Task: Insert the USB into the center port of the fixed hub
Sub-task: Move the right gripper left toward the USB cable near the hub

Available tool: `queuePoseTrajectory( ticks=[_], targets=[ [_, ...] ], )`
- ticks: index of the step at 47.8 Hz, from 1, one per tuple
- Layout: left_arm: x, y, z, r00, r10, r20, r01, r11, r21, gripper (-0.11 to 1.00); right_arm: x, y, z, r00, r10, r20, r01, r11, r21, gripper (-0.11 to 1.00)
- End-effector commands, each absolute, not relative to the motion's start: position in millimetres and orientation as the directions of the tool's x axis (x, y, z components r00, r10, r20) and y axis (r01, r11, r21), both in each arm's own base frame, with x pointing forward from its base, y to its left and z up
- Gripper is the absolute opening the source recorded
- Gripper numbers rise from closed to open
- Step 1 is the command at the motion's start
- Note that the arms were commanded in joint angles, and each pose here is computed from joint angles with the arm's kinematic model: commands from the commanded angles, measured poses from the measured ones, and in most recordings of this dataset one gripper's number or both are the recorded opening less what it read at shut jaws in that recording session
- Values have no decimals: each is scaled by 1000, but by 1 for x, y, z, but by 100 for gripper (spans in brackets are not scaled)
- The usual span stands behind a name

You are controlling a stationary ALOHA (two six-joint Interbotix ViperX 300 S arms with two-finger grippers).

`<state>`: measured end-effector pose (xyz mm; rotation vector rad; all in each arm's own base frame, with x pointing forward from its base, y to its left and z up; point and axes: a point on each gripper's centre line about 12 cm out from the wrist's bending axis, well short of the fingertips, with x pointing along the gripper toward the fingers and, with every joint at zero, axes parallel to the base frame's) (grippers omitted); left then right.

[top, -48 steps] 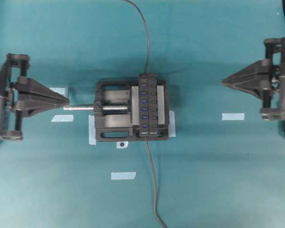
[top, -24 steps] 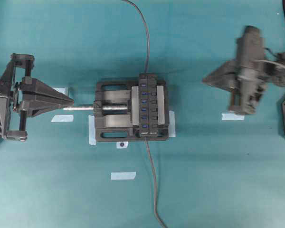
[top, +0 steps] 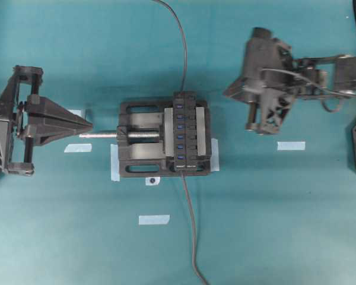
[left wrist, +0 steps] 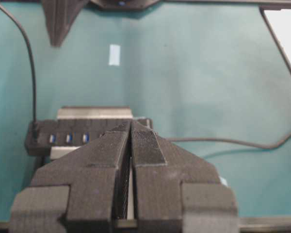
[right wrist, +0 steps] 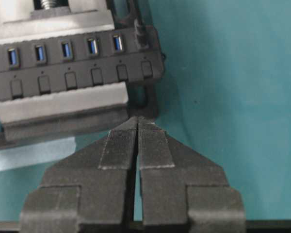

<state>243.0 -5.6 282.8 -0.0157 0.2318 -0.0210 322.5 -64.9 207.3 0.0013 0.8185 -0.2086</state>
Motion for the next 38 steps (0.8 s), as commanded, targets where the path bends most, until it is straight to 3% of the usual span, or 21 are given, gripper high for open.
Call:
queuePoseTrajectory(
  ticks=[1, 23, 38],
  targets=[
    [245, -6, 294, 980, -23, -200, 19, 1000, -20, 0, 334, -69, 211, 675, -190, -713, 190, 978, -82, 1],
    [245, -5, 293, 979, -21, -201, 18, 1000, -18, 0, 369, -82, 202, 662, -211, -719, 166, 977, -134, 2],
    [245, -5, 292, 979, -21, -204, 18, 1000, -20, 0, 377, -83, 195, 661, -208, -721, 162, 978, -133, 12]
  ],
)
